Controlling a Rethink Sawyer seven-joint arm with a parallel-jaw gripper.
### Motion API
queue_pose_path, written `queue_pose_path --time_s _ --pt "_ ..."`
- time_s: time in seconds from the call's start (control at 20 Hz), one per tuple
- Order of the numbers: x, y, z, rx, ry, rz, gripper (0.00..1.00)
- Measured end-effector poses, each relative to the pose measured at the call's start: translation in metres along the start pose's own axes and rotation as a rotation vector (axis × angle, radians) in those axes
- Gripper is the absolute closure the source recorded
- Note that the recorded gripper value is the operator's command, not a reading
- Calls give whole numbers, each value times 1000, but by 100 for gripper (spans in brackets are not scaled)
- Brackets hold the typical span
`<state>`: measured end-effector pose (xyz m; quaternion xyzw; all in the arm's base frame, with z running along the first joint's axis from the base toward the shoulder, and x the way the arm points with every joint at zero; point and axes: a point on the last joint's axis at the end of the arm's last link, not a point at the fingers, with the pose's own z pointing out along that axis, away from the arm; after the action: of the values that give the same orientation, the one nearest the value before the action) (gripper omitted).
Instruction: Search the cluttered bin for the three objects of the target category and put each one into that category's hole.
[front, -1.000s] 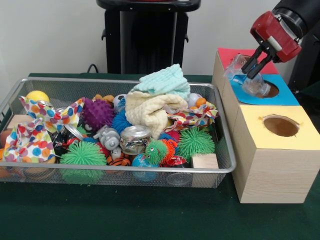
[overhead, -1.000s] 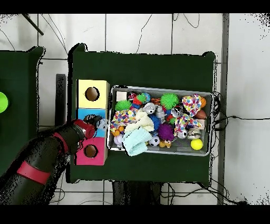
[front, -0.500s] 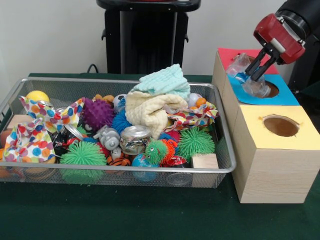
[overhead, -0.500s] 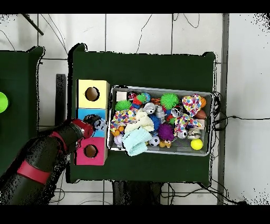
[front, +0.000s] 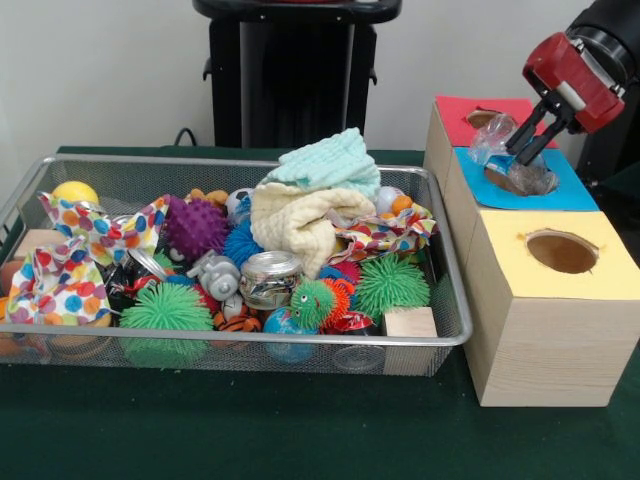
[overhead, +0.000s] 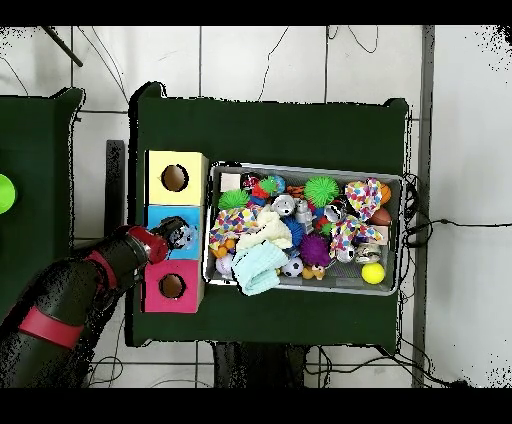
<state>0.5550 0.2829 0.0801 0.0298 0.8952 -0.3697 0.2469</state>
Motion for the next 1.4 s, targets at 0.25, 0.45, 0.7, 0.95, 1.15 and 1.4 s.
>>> queue_pose_path --time_s 0.25,0.45,0.7,0.95,1.15,1.4 --pt "3 12 -9 -5 2 -3 100" --pt "6 19 -14 -12 7 2 100" --pt "7 21 -14 -15 9 8 100" --pt "6 22 -15 -20 13 17 0" --pt "6 23 -15 -22 15 23 0" --pt "3 22 -15 -31 21 39 0"
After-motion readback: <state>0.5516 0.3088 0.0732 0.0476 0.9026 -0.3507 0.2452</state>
